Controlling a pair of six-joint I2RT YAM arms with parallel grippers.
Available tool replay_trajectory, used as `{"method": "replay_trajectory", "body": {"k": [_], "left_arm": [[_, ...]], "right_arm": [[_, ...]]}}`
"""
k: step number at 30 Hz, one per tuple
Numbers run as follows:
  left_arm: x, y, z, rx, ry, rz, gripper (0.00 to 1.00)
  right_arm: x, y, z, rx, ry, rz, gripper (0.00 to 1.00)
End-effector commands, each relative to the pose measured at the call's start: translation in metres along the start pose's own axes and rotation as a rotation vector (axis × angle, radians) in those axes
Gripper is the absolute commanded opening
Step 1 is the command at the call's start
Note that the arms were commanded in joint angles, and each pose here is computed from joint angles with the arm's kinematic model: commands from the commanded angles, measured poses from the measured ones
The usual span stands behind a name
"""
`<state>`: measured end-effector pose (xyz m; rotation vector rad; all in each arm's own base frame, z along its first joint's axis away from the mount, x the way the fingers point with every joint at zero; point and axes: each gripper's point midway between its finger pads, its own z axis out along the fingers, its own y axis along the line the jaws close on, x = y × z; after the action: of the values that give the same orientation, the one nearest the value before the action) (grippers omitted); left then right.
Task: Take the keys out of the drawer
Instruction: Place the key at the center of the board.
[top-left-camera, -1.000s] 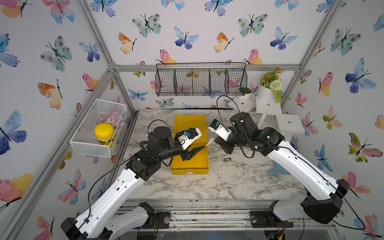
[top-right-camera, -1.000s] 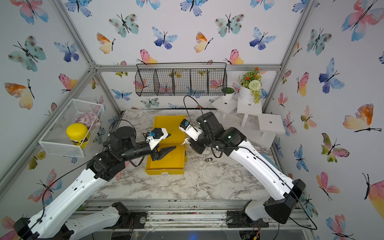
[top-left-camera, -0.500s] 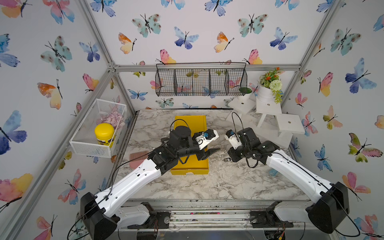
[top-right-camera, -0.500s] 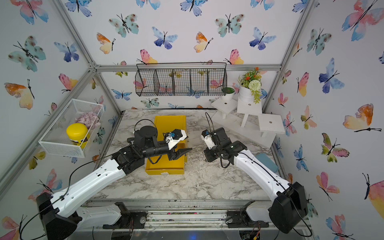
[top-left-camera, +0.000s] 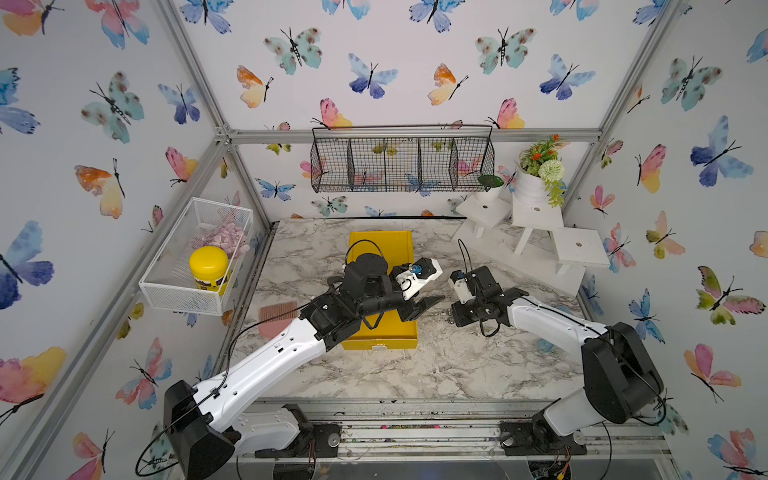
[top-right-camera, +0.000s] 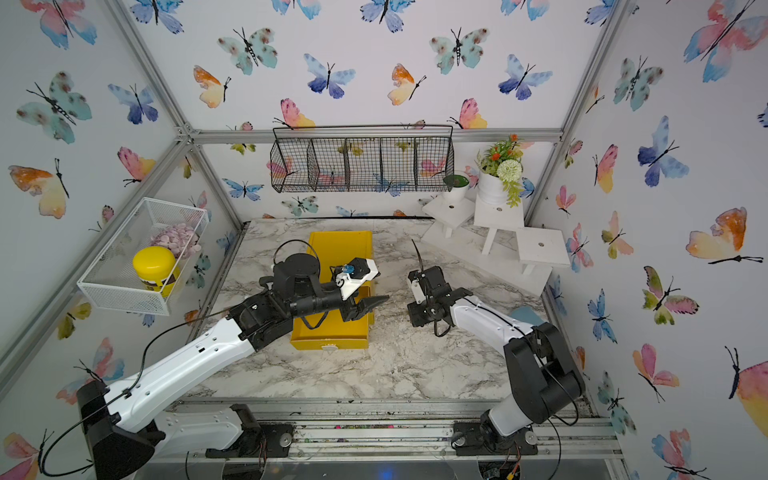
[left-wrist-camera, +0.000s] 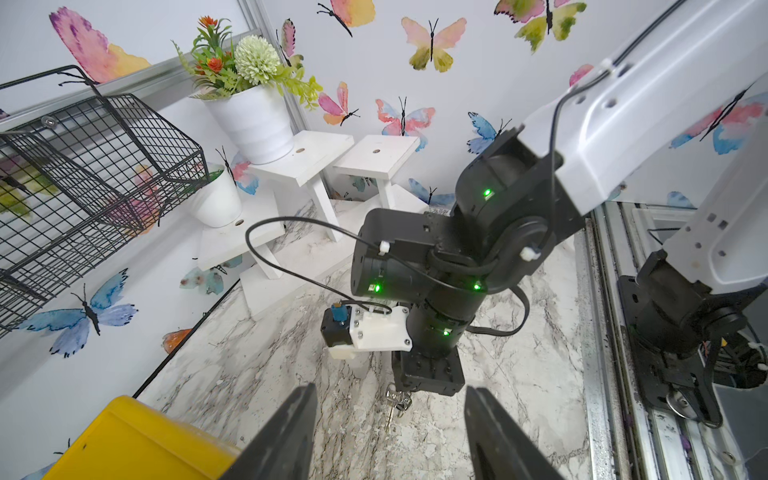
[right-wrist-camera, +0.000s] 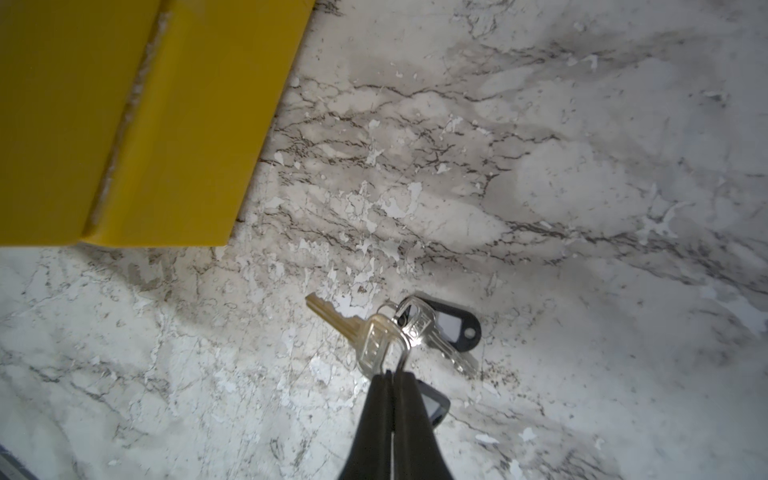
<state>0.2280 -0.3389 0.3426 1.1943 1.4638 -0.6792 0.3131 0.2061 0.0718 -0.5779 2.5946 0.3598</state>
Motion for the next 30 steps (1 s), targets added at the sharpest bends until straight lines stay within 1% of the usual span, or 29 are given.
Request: {"method": "replay_trajectory", "body": {"k": [1, 5, 7, 8, 10, 12, 16, 18, 21, 23, 25, 27, 30], "left_arm": [[-0.007, 0.001, -0.010, -0.031, -0.022, 0.002, 0.62], [-0.003, 0.002, -0.016, -0.054, -0.011, 0.002, 0.63], [-0.001, 0.002, -0.021, -0.067, -0.002, 0.000, 0.62], [0.001, 0.003, -0.024, -0.072, 0.006, -0.001, 0.62], [0.003, 0.001, -0.032, -0.079, 0.024, -0.005, 0.62], [0.010, -0.002, -0.041, -0.081, 0.051, -0.014, 0.60], [0.022, -0.015, -0.061, -0.053, 0.103, -0.033, 0.56], [0.026, -0.024, -0.070, -0.025, 0.131, -0.043, 0.53], [0.032, -0.036, -0.082, 0.014, 0.162, -0.058, 0.43], [0.037, -0.042, -0.086, 0.025, 0.171, -0.084, 0.34], [0.043, -0.050, -0.089, 0.051, 0.178, -0.110, 0.17], [0.046, -0.060, -0.091, 0.094, 0.186, -0.124, 0.00], [0.054, -0.073, -0.091, 0.137, 0.207, -0.136, 0.00]], "right_arm": [[-0.012, -0.005, 0.005, 0.018, -0.025, 0.004, 0.09], [-0.006, -0.009, 0.006, 0.036, -0.007, 0.011, 0.18], [-0.008, -0.011, 0.002, 0.047, -0.017, 0.016, 0.27], [-0.011, -0.010, -0.002, 0.047, -0.026, 0.015, 0.30], [-0.024, -0.008, -0.016, 0.048, -0.057, 0.009, 0.31], [-0.046, -0.004, -0.034, 0.046, -0.104, -0.004, 0.31], [-0.111, 0.009, -0.082, 0.030, -0.258, -0.034, 0.35], [-0.150, 0.017, -0.110, 0.017, -0.338, -0.031, 0.38], [-0.201, 0.036, -0.144, -0.056, -0.415, -0.003, 0.39], [-0.232, 0.054, -0.165, -0.136, -0.455, 0.007, 0.36], [-0.255, 0.076, -0.177, -0.226, -0.458, -0.020, 0.30], [-0.266, 0.091, -0.179, -0.263, -0.441, -0.035, 0.29], [-0.270, 0.109, -0.172, -0.322, -0.406, -0.053, 0.25]]}}
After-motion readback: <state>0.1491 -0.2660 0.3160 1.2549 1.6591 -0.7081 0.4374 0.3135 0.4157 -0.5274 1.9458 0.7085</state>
